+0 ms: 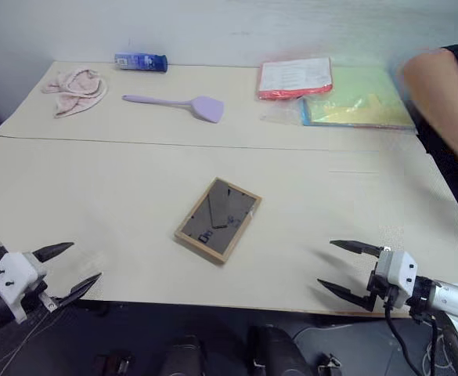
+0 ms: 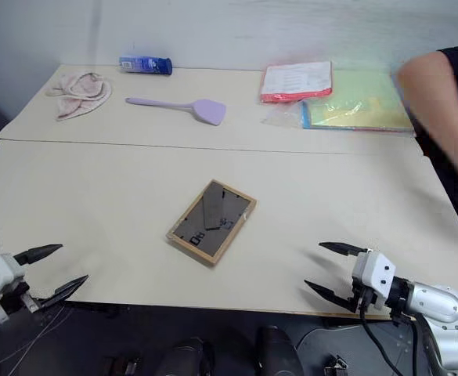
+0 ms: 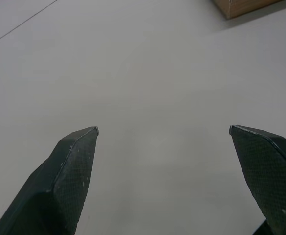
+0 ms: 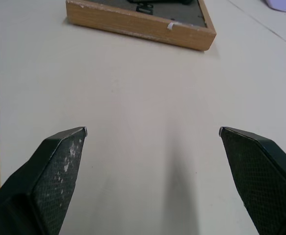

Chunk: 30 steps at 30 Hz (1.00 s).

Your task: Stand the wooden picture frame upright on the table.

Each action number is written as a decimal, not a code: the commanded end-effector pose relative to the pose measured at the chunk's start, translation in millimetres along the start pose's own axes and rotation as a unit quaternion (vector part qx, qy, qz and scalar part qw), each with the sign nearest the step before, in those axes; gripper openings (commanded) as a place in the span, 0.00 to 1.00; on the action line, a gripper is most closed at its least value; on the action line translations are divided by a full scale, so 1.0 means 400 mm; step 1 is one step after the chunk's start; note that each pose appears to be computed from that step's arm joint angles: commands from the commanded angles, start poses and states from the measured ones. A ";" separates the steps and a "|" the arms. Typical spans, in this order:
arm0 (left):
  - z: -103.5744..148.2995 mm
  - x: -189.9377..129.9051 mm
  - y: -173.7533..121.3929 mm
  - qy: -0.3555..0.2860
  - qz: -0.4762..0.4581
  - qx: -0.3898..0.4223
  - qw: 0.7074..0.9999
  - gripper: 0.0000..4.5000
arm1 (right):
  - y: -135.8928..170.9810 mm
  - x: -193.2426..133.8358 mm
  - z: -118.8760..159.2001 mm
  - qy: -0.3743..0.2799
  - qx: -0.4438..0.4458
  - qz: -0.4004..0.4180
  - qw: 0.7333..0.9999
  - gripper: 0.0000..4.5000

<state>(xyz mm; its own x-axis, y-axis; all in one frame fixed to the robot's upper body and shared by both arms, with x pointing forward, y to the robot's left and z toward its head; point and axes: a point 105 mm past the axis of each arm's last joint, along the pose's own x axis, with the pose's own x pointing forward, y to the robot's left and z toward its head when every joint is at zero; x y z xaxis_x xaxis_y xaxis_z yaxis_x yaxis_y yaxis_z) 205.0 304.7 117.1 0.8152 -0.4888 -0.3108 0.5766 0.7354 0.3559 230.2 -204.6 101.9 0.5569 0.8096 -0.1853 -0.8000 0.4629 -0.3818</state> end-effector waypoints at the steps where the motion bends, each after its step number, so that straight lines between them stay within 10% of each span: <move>1: 0.030 0.021 0.002 -0.016 -0.008 -0.006 1.000 1.00 | 0.013 0.028 0.023 -0.016 0.002 0.010 1.000 0.99; 6: 0.112 0.137 -0.008 -0.065 -0.049 -0.018 0.997 0.92 | 0.035 0.120 0.057 -0.030 0.029 0.039 0.998 0.80; 16: 0.167 0.387 0.005 -0.060 -0.058 0.029 0.996 0.22 | 0.000 0.281 0.053 0.003 0.014 0.019 1.000 0.00; 18: 0.175 0.410 -0.020 -0.066 -0.085 0.030 0.994 0.09 | -0.007 0.298 0.053 -0.001 0.016 0.014 1.000 0.00; 30: 0.172 0.396 -0.184 -0.085 -0.199 0.001 0.976 0.09 | -0.058 0.356 0.067 -0.019 -0.002 0.012 1.000 0.00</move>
<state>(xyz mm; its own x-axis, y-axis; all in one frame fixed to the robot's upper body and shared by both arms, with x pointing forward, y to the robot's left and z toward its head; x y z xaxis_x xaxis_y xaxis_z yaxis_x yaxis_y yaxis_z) 302.7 151.6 93.2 0.5502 -0.7738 -0.3138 0.8347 0.4982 0.2349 320.2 -93.3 96.1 0.5354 0.8193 -0.2051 -0.8219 0.4493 -0.3502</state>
